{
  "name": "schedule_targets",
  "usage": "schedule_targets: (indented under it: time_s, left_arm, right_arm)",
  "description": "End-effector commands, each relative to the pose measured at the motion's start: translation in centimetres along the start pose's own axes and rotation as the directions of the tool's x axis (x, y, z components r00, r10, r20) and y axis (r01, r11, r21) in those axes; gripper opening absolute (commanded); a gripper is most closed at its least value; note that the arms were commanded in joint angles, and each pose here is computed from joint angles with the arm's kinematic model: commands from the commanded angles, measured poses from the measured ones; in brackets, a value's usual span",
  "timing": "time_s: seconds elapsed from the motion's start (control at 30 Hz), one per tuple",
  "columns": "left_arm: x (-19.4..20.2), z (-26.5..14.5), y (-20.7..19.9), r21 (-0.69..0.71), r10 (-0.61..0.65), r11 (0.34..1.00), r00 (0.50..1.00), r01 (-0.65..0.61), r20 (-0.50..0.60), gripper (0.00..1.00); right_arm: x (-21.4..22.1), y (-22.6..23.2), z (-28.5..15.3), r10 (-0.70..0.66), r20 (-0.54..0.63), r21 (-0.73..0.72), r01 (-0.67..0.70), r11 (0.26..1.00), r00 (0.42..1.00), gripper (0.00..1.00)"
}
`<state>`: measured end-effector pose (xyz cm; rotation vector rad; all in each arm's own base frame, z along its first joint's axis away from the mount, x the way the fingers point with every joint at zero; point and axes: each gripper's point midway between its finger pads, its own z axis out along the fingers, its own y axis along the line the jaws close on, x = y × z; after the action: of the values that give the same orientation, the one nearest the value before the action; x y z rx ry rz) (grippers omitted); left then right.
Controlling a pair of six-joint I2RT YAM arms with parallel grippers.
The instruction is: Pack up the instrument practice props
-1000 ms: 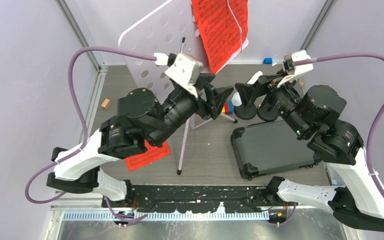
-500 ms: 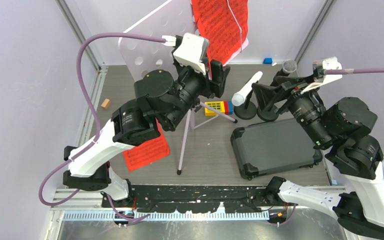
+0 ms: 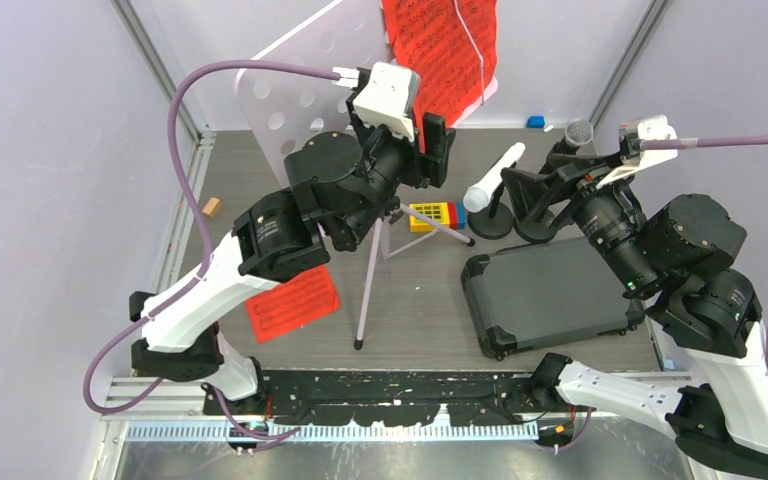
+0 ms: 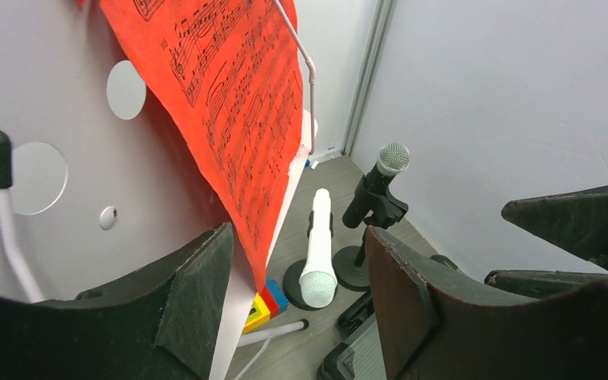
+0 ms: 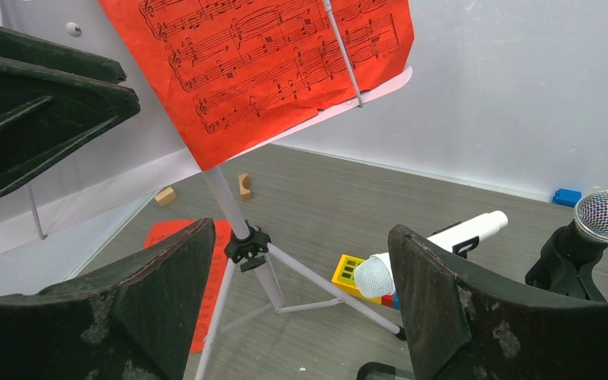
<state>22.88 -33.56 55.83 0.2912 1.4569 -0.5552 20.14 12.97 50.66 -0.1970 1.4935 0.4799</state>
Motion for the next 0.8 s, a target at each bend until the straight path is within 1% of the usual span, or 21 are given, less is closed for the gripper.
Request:
schedule_targets:
  time_s: [0.0,0.2,0.3,0.43,0.77]
  left_arm:
    - [-1.5,0.6,0.3,-0.019,-0.051,0.998,0.997,0.053,0.06,0.64]
    - [-1.3,1.4,0.7,-0.049,-0.054,0.997,0.995,0.058,0.079,0.64]
    - [-1.1,1.7,0.6,-0.052,-0.056,0.997,0.995,0.061,0.087,0.62]
    - [-1.0,2.1,0.7,-0.063,-0.056,0.996,0.994,0.062,0.098,0.55]
    - [-0.9,2.4,1.0,-0.084,-0.058,0.994,0.992,0.068,0.114,0.29]
  right_arm:
    - [-0.9,-0.1,0.0,0.02,0.038,0.011,-0.02,1.0,0.999,0.86]
    - [-1.0,-0.3,-0.2,0.025,0.042,0.012,-0.026,1.0,0.999,0.86]
    - [-0.9,-0.2,-0.2,0.028,0.041,0.011,-0.028,1.0,0.999,0.86]
    - [-0.9,-0.2,-0.3,0.03,0.041,0.009,-0.03,0.999,0.999,0.86]
    - [-0.8,-0.6,-0.7,0.028,0.04,0.018,-0.028,0.999,0.999,0.86]
